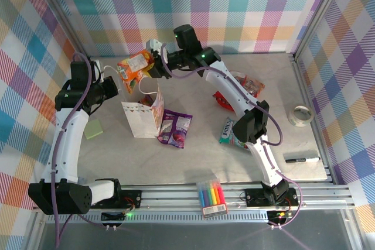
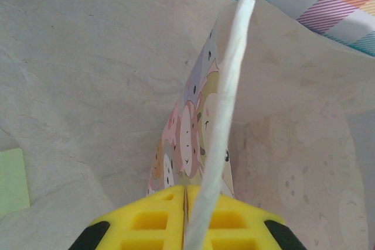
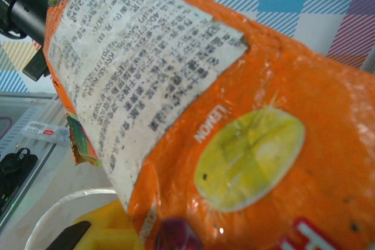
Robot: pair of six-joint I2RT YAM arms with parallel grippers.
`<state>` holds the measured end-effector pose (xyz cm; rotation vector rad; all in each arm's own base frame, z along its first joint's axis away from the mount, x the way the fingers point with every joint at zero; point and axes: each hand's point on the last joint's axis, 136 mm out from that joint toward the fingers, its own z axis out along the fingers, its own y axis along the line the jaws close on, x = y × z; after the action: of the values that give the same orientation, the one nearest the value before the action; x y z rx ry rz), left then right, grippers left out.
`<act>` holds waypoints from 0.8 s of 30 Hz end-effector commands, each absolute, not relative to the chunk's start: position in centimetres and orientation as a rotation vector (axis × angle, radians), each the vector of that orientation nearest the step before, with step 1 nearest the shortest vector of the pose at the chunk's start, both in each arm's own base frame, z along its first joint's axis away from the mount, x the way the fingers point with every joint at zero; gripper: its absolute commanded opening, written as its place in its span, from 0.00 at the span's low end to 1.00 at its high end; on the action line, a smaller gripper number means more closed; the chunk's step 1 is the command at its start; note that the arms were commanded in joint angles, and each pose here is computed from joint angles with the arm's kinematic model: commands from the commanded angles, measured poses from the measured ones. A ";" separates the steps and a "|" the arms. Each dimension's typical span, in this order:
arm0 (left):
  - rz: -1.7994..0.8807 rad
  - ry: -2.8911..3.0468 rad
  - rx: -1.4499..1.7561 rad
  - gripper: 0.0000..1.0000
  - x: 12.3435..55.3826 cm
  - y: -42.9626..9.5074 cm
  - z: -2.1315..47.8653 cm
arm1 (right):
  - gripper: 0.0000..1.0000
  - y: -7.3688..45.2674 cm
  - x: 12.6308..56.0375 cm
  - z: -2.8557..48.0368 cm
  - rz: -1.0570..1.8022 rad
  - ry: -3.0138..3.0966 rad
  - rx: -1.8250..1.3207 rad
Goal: Place the snacks into the paper bag
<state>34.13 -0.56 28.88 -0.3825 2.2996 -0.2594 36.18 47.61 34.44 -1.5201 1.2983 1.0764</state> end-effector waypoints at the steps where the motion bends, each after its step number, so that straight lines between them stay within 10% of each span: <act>1: -0.269 2.289 -0.385 0.10 33.9 -0.4 29.6 | 0.20 46.8 33.9 37.3 1.069 1.170 -1.573; 24: -0.264 2.295 -0.383 0.10 33.4 -0.4 29.2 | 0.25 46.8 34.0 35.5 0.960 1.181 -1.634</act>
<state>34.01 -0.56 29.10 -0.3810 2.2929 -0.2601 35.70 47.34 32.49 -1.6157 1.2807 0.9781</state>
